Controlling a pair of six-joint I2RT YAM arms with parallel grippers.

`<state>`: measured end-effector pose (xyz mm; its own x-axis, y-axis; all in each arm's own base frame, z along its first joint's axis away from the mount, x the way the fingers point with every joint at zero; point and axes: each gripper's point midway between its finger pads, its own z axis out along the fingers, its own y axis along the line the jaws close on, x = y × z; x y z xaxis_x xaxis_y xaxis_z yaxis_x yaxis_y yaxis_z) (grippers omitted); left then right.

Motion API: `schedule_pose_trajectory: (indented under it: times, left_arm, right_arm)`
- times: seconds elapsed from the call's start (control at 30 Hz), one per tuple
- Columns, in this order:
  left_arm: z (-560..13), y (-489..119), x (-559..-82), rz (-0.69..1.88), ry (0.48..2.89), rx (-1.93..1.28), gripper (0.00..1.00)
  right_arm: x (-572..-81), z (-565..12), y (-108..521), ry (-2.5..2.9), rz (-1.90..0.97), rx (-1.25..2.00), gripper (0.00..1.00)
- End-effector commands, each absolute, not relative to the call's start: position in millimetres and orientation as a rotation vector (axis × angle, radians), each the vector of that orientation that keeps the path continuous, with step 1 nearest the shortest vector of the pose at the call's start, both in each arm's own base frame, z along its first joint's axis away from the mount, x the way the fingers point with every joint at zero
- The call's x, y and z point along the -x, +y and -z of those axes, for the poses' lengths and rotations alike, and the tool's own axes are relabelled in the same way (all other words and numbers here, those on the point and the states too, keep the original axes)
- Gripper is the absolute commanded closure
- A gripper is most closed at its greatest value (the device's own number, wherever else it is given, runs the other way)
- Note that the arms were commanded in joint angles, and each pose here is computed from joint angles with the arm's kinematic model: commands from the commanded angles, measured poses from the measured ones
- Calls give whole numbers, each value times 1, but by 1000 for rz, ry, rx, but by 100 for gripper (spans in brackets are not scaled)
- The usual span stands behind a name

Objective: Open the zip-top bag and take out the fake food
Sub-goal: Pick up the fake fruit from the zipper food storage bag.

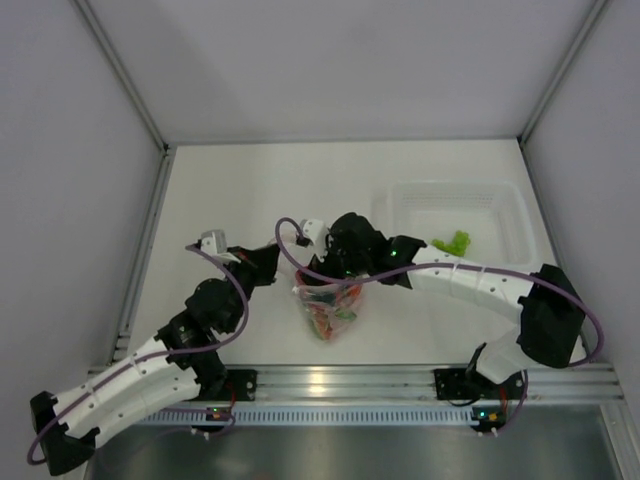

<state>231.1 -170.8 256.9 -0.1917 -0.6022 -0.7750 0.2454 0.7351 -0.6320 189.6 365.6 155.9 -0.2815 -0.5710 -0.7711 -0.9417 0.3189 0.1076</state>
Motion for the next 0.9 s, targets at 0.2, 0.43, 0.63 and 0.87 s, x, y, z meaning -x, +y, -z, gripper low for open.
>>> schedule_pose_trajectory:
  times: [0.2,0.43,0.63,0.87]
  left_arm:
    - [-292,-165,-239,801,1466,340,100]
    - [-294,-203,-243,828,1561,191,100]
    - [-303,-241,-236,891,1592,-35,100]
    - [-313,-259,-231,923,1585,-166,100]
  right_arm:
    - [-248,-244,345,1882,-698,690,100]
    - [-251,-258,356,1860,-723,703,100]
    - [-265,-258,352,1922,-643,596,100]
    - [-280,-265,348,1962,-513,555,100]
